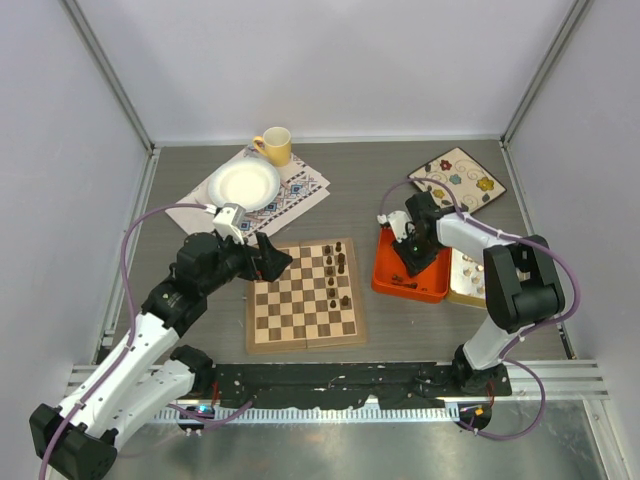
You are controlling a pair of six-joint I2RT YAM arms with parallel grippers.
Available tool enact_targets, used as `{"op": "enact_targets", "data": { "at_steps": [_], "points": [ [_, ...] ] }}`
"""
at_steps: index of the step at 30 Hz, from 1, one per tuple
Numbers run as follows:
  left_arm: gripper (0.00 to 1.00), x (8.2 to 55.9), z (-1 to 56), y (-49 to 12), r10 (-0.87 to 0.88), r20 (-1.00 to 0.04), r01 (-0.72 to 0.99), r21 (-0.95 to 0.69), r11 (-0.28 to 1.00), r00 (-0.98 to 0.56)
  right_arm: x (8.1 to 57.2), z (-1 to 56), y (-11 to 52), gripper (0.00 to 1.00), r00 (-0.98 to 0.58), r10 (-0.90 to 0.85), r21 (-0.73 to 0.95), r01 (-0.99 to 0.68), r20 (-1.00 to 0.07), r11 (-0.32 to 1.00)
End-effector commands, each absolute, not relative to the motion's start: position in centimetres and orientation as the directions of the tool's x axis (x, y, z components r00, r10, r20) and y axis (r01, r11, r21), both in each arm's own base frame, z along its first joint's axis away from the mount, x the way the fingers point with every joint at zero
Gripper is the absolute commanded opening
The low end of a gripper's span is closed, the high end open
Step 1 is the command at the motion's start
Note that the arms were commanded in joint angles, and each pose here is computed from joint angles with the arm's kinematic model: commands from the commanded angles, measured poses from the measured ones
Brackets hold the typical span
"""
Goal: Set up the chess pieces on the board
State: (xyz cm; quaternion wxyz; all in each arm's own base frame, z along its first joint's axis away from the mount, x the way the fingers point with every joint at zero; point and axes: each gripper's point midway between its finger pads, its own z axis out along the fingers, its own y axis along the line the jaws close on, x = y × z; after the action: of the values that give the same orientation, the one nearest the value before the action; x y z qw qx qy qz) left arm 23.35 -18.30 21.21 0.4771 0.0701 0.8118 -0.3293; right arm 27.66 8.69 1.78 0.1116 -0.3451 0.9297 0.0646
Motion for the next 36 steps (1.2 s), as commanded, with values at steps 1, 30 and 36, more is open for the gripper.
{"op": "enact_targets", "data": {
  "at_steps": [1, 30, 36],
  "points": [
    [1.00, 23.6, 22.5, -18.4, -0.226, -0.835, 0.445, -0.473, 0.760, -0.502, 31.5, 3.7, 9.1, 0.24, -0.696, -0.628, -0.055, -0.654, -0.348, 0.755],
    [0.88, 20.8, 24.5, -28.2, -0.200, -0.610, 0.562, -0.788, 0.250, -0.767, 26.6, 15.0, 17.0, 0.18, -0.136, -0.621, 0.046, -0.986, -0.772, 0.160],
    [0.88, 21.1, 23.6, -28.2, -0.186, -0.612, 0.549, -0.780, 0.300, -0.769, 27.8, 14.1, 15.8, 0.18, -0.140, -0.680, -0.010, -0.977, -0.719, 0.211]
  ]
}}
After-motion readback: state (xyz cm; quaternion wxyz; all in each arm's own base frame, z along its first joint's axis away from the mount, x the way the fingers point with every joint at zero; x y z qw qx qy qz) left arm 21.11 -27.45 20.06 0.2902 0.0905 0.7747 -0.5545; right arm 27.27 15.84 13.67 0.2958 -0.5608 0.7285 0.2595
